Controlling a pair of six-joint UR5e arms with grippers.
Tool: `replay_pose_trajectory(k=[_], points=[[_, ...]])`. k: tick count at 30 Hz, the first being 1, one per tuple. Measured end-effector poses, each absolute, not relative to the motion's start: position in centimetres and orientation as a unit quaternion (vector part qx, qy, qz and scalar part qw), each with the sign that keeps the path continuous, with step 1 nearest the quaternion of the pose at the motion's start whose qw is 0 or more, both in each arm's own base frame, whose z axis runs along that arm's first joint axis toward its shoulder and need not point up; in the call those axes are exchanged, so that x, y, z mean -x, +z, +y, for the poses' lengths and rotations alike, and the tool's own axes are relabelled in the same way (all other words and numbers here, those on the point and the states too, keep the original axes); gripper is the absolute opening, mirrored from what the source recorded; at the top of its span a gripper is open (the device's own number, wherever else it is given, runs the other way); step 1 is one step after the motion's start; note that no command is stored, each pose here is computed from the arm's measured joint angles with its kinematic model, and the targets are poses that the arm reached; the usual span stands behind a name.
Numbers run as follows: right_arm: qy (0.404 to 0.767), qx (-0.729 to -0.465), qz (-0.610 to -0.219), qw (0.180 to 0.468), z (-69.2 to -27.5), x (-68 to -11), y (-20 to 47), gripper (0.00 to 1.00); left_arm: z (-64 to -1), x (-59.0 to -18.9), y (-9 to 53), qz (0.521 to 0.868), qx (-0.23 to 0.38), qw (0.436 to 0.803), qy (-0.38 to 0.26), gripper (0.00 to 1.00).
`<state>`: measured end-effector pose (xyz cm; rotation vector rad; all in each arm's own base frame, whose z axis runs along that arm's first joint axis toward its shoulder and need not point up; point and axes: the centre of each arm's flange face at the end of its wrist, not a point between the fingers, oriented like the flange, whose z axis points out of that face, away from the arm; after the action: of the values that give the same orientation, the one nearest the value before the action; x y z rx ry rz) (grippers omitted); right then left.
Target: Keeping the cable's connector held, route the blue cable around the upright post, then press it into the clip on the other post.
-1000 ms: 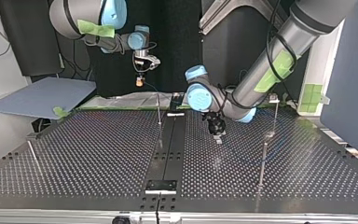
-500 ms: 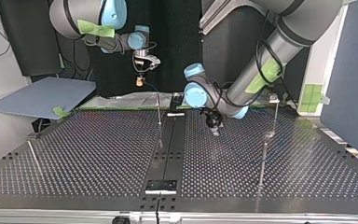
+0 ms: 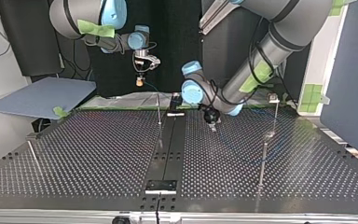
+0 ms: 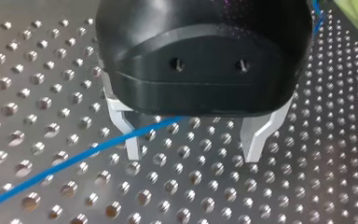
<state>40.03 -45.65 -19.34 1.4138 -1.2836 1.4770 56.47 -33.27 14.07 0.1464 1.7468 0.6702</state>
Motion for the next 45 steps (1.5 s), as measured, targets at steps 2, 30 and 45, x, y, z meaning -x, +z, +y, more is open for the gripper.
replay_pose_trajectory(k=[2, 30, 45], points=[[0.572, -0.548, -0.497, 0.356, -45.6, -40.1, -19.4, 0.00, -33.4, -56.3, 13.5, 0.752, -0.066, 0.588, 0.290, 1.00], [0.572, -0.550, -0.495, 0.354, -45.4, -40.3, -19.4, 0.00, -34.5, -54.7, 6.9, 0.767, -0.102, 0.550, 0.313, 1.00], [0.597, -0.548, -0.474, 0.344, -44.7, -41.1, -19.1, 0.00, -34.6, -54.5, 4.2, 0.768, -0.105, 0.546, 0.316, 1.00]])
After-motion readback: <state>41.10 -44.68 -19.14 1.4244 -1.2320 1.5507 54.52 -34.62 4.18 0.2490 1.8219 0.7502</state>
